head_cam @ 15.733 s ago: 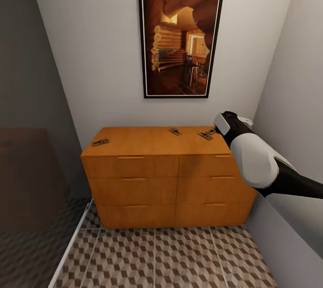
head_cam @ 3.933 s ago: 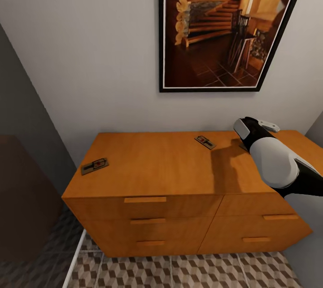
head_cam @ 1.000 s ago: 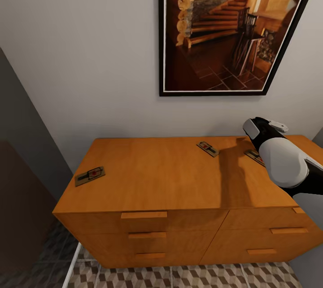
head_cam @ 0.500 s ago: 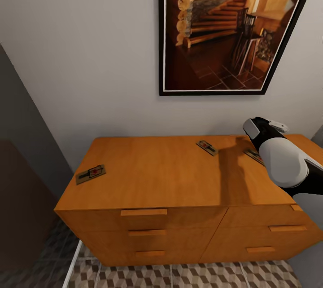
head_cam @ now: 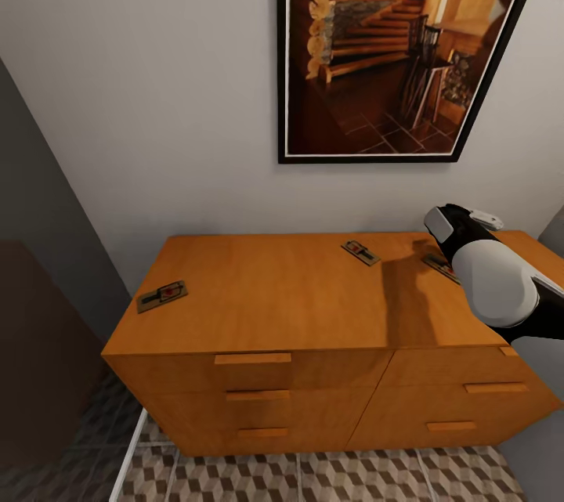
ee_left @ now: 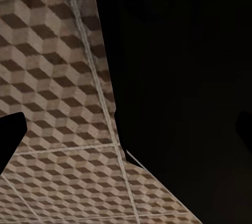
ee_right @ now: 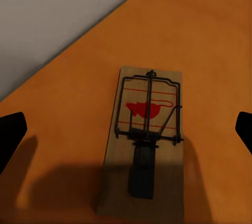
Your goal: Take the four mousetraps from the cabinet in the bathroom and place them on the bathroom floor. Make sure all four end up on the same floor surface, and ensure that at least two of them are either under or directly next to the same bathroom sink.
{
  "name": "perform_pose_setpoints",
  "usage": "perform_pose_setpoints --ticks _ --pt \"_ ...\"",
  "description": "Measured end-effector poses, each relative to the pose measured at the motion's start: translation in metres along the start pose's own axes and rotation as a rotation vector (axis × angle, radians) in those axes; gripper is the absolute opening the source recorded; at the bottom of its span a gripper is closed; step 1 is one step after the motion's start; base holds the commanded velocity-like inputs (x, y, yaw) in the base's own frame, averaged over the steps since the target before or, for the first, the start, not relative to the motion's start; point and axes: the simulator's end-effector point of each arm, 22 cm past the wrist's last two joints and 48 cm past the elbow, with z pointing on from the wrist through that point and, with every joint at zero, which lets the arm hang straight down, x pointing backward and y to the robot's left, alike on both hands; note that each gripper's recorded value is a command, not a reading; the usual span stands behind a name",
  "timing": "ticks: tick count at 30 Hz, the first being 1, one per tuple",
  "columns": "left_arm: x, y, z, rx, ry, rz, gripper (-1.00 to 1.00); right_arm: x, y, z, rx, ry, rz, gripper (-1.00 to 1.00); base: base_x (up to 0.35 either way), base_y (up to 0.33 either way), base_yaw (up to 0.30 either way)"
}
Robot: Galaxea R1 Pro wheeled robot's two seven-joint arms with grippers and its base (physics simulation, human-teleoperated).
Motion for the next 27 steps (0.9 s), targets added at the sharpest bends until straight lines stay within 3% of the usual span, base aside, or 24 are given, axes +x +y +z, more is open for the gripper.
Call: perform_pose_setpoints --ticks 27 --pt "0.009 -0.001 0.001 0.003 0.022 0.001 1.00 0.013 0.002 0.011 0.010 0.014 -0.015 1.00 0.000 0.000 0.000"
